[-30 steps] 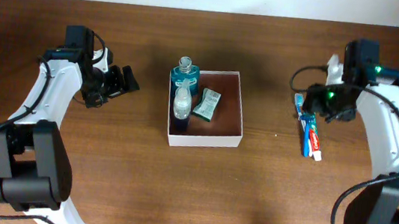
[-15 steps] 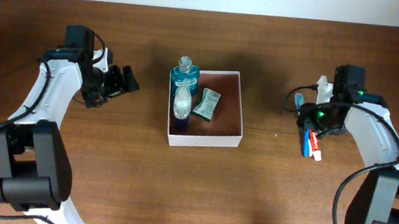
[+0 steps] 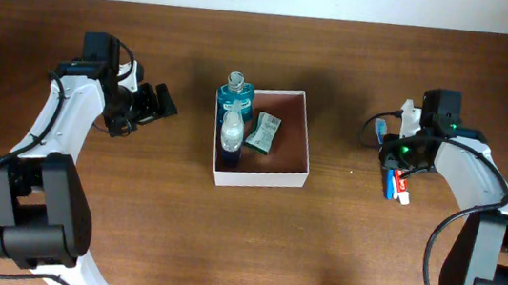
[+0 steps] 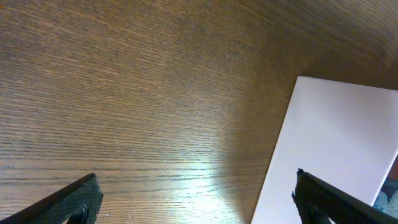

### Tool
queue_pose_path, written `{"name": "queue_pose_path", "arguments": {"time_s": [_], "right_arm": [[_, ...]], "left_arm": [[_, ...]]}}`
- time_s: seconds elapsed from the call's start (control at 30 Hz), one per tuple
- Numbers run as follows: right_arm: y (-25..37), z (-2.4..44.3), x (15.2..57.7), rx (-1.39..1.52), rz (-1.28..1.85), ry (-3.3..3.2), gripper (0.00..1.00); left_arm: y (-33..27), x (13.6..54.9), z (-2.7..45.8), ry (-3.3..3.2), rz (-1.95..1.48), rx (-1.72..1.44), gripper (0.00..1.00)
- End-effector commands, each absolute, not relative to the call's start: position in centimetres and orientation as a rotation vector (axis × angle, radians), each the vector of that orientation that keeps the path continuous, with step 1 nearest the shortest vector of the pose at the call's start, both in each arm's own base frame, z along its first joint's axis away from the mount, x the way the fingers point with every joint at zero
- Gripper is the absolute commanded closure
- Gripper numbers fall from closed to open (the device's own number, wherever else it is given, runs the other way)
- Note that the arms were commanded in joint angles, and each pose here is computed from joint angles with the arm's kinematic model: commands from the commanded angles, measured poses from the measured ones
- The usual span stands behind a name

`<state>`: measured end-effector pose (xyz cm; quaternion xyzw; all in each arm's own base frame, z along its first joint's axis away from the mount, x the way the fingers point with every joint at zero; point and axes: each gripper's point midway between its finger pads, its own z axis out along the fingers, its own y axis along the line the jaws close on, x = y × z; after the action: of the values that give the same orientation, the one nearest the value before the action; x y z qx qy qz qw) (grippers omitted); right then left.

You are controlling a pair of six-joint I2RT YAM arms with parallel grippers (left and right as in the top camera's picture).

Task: Pack container
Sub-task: 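Lower the right gripper onto the blue razor and grasp it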

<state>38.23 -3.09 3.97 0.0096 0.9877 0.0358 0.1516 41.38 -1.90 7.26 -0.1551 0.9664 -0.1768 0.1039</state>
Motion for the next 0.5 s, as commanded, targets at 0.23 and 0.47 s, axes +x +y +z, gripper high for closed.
{"name": "queue_pose_path", "arguments": {"time_s": [0.23, 0.47], "right_arm": [[-3.3, 1.8, 37.3, 0.022, 0.081, 2.826, 0.56], [-3.3, 1.8, 37.3, 0.022, 0.080, 2.827, 0.56]], "left_arm": [[-1.7, 41.2, 6.4, 2.872, -0.512, -0.453, 0.01], [-1.7, 41.2, 6.4, 2.872, -0.511, -0.454, 0.01]]}}
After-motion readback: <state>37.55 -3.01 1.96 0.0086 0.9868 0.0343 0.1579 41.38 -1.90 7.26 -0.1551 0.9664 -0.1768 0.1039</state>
